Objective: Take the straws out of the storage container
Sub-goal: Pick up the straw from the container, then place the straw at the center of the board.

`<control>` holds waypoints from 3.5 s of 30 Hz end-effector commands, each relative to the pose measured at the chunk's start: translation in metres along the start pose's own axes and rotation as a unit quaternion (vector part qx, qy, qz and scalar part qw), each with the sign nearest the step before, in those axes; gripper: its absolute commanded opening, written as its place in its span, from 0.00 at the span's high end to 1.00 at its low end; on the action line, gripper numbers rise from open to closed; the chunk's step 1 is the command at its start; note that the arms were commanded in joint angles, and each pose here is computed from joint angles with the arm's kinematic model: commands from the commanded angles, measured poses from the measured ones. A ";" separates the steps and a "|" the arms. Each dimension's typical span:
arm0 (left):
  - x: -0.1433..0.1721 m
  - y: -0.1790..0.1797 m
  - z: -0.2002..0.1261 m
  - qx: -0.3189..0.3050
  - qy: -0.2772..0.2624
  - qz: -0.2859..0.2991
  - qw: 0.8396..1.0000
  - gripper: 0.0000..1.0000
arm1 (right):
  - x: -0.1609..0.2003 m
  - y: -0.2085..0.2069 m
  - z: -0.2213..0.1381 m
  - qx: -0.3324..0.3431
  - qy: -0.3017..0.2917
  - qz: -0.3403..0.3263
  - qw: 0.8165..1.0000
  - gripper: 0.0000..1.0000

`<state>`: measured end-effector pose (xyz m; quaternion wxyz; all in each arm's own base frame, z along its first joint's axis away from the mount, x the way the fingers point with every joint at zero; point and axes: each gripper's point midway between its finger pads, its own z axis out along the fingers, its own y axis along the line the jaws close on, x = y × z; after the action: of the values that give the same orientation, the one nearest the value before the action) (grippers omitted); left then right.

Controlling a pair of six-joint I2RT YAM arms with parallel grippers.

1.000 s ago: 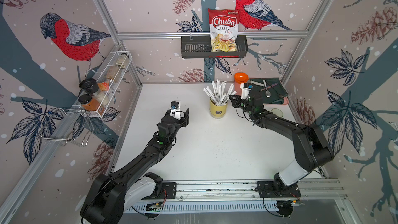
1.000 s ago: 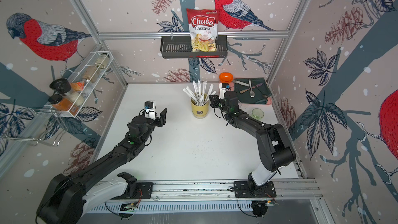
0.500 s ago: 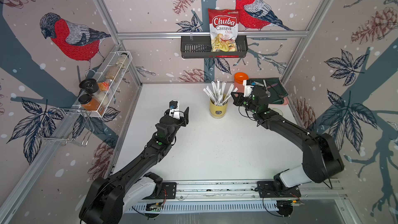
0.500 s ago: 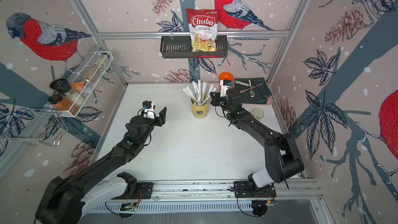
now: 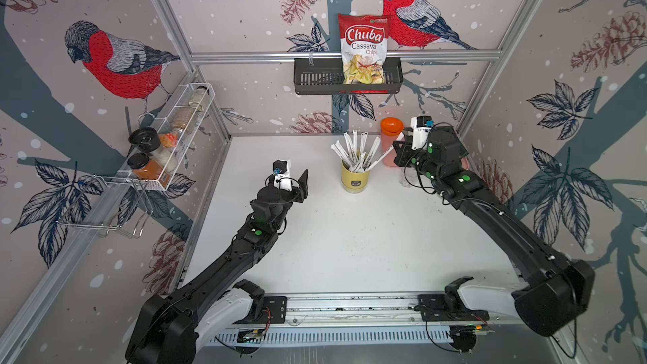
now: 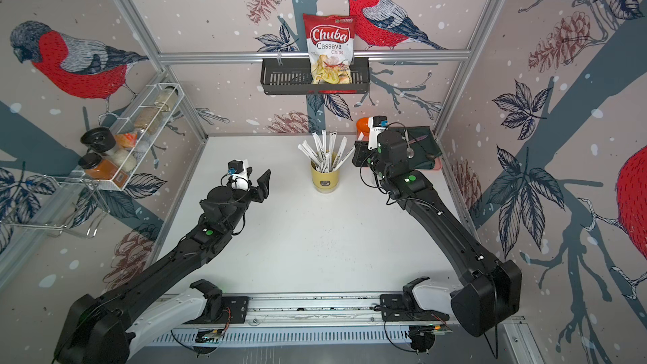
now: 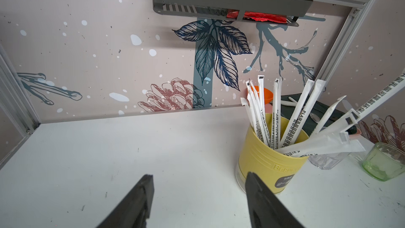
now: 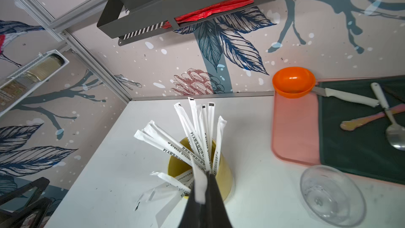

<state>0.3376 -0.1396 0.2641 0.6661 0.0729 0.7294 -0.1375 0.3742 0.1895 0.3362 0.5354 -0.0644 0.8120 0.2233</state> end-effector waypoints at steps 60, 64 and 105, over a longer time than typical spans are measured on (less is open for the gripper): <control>-0.035 -0.025 -0.033 0.037 -0.049 -0.007 0.998 0.30 | 0.316 -0.014 0.047 0.006 0.585 0.074 0.808 0.93; -0.033 -0.025 -0.031 0.036 -0.045 -0.005 0.998 0.30 | 0.317 -0.016 0.047 0.009 0.586 0.070 0.808 0.88; -0.004 -0.125 0.019 0.251 -0.013 0.093 0.963 0.44 | 0.153 -0.030 -0.035 0.022 0.267 0.051 0.962 0.71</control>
<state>0.3248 -0.2394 0.2699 0.6314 0.2393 0.6983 -0.2376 0.2793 0.1709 0.1782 0.2155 -0.0625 0.9530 0.2036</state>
